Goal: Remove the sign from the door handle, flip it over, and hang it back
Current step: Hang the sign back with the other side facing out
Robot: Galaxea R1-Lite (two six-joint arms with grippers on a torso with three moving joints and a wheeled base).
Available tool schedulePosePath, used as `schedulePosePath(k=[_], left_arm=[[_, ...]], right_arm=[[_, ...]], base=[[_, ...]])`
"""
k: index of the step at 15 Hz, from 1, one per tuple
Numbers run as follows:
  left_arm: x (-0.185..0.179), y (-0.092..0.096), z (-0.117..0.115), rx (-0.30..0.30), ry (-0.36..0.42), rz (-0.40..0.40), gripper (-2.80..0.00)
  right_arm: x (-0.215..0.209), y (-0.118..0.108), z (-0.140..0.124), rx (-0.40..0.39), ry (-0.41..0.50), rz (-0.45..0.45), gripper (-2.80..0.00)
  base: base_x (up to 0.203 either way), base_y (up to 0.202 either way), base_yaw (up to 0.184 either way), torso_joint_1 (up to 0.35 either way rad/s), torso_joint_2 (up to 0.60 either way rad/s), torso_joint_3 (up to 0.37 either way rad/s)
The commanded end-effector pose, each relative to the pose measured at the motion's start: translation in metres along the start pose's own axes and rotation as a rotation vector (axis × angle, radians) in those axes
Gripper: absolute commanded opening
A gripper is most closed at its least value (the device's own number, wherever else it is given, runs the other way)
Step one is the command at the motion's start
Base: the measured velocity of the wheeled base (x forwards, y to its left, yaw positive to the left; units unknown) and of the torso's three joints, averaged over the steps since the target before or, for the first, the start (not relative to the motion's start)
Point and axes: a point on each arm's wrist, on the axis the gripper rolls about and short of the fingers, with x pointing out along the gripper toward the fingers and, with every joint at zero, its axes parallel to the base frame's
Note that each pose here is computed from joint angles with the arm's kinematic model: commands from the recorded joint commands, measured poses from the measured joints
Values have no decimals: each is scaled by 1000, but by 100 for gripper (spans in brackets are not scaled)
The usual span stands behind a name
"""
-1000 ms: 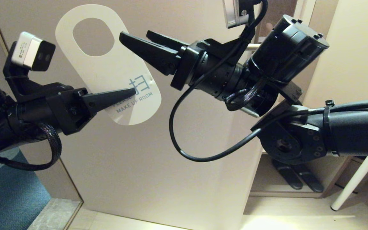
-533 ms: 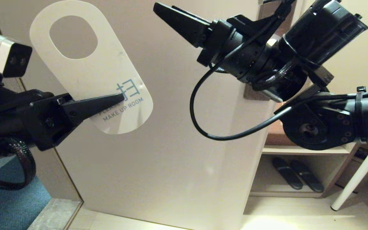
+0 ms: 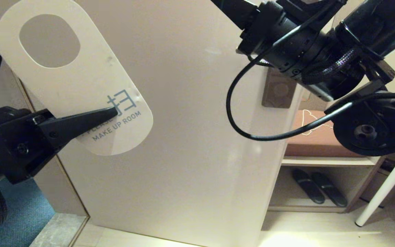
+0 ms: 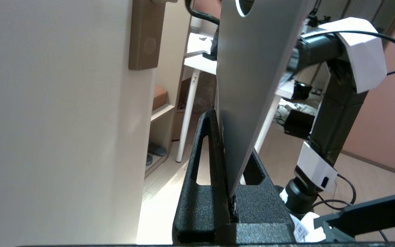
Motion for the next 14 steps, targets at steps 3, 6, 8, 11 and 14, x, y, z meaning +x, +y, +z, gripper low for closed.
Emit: schedulePosePath(k=[3,6,8,11,14], left_arm=[[-12,-15,-4,19,-15,-4,-280],[-23,-26,-12,21,-20,2,-280],[-31,-32,-19,15,-16,4,-280],[-36,-39,-22,22,-21,-3,-280],[-40,-45,-21,40,-34,-9,-280]], right_arm=[[-70,-45,12,-228,108,-359,-280],[-146,-61,20,-343,226,-671,-280],[-200,-60,18,-396,309,-830,-280],[-252,-27,24,-431,373,-972,-280],[-283,32,13,-394,428,-994,-280]], base=[[0,0,0,0,0,0],[0,0,0,0,0,0],[0,0,0,0,0,0],[0,0,0,0,0,0],[0,0,0,0,0,0]])
